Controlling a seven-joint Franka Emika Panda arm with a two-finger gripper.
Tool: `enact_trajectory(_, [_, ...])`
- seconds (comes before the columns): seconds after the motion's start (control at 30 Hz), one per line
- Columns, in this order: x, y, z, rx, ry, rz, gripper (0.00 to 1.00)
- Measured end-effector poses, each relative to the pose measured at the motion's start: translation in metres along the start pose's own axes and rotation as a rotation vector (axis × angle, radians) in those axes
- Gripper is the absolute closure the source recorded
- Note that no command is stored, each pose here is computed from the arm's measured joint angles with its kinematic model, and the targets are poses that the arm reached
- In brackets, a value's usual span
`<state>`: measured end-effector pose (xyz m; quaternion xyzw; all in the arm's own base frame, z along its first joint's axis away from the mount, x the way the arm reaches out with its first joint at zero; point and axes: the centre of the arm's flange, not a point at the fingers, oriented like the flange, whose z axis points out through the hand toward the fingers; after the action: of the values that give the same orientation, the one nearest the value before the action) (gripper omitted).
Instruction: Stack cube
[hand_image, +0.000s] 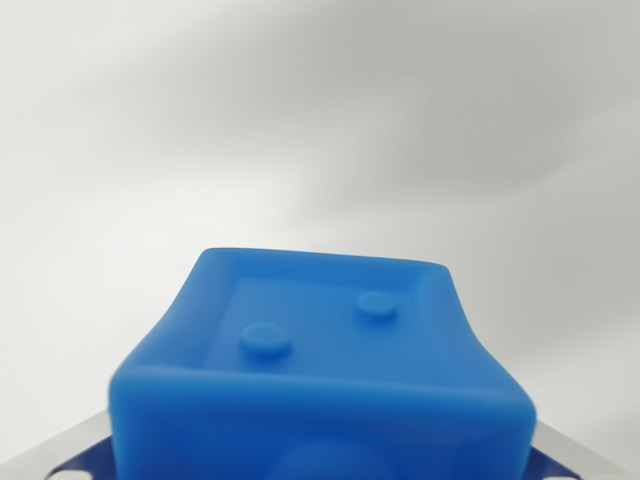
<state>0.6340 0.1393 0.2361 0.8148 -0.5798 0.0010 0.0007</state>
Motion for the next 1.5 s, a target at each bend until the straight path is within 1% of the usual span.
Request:
enact_trajectory(0.2, [0.010, 0.003, -0.002, -0.0009, -0.0002, -0.031, 1.00])
enact_trajectory(0.37, [0.019, 0.006, -0.005, 0.0015, 0.0002, -0.058, 1.00])
enact_trajectory(0.7, [0.036, 0.012, -0.008, 0.0011, 0.0002, -0.111, 1.00])
enact_trajectory(0.97, [0.050, 0.017, -0.012, 0.0034, 0.0009, -0.154, 1.00])
enact_trajectory(1.3, [0.068, 0.023, -0.015, 0.0021, 0.0007, -0.209, 1.00])
enact_trajectory(1.5, [0.079, 0.027, -0.018, 0.0021, 0.0008, -0.243, 1.00])
